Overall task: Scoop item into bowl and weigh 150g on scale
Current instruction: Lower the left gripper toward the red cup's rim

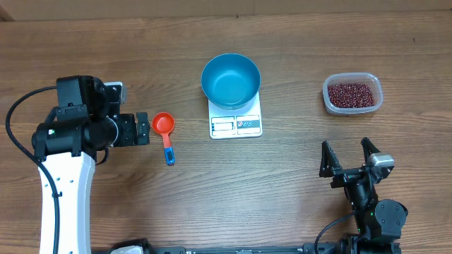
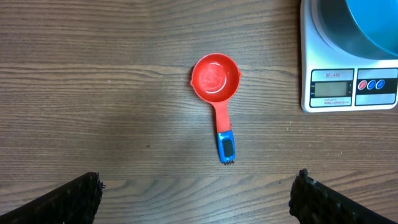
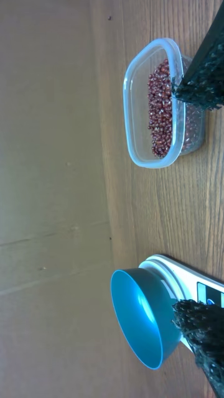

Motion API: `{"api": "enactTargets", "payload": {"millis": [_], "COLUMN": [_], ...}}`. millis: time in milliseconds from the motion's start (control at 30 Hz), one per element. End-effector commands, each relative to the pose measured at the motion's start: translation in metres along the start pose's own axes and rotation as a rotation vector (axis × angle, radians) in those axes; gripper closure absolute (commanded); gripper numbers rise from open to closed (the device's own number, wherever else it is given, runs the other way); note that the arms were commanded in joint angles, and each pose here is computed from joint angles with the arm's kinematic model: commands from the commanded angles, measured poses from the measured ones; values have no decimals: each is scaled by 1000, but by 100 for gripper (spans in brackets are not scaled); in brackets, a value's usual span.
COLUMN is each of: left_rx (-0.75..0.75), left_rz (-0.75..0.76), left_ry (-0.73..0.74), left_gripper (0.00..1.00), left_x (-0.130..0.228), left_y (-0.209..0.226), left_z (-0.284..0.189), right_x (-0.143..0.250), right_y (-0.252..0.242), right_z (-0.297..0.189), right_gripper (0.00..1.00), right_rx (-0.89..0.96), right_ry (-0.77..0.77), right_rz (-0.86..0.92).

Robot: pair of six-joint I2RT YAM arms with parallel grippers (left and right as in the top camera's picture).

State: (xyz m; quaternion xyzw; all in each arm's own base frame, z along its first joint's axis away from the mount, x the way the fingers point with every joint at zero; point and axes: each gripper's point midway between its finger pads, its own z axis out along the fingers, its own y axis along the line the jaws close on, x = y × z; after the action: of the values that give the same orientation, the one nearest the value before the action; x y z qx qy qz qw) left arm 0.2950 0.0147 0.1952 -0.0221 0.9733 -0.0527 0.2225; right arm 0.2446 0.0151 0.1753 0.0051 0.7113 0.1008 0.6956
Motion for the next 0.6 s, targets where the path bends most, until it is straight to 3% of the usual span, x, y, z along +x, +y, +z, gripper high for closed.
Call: {"api": "enactTargets", "payload": {"millis": [0,567], "left_rx": [-11,-12], "left_rz": [16,19], "left_ry": [-29,-48], "left_gripper": [1,0], "left_x": [-10,-14], "left_y": [2,3], "left_z": [-5,-5], "right_x": [1,1], "right_y": [-2,-2], "right_z": [0,0], "right_gripper": [0,0], "right_rx": [9,9], "right_ry": [-8,-8], "right_rz": [-2,-2]}}
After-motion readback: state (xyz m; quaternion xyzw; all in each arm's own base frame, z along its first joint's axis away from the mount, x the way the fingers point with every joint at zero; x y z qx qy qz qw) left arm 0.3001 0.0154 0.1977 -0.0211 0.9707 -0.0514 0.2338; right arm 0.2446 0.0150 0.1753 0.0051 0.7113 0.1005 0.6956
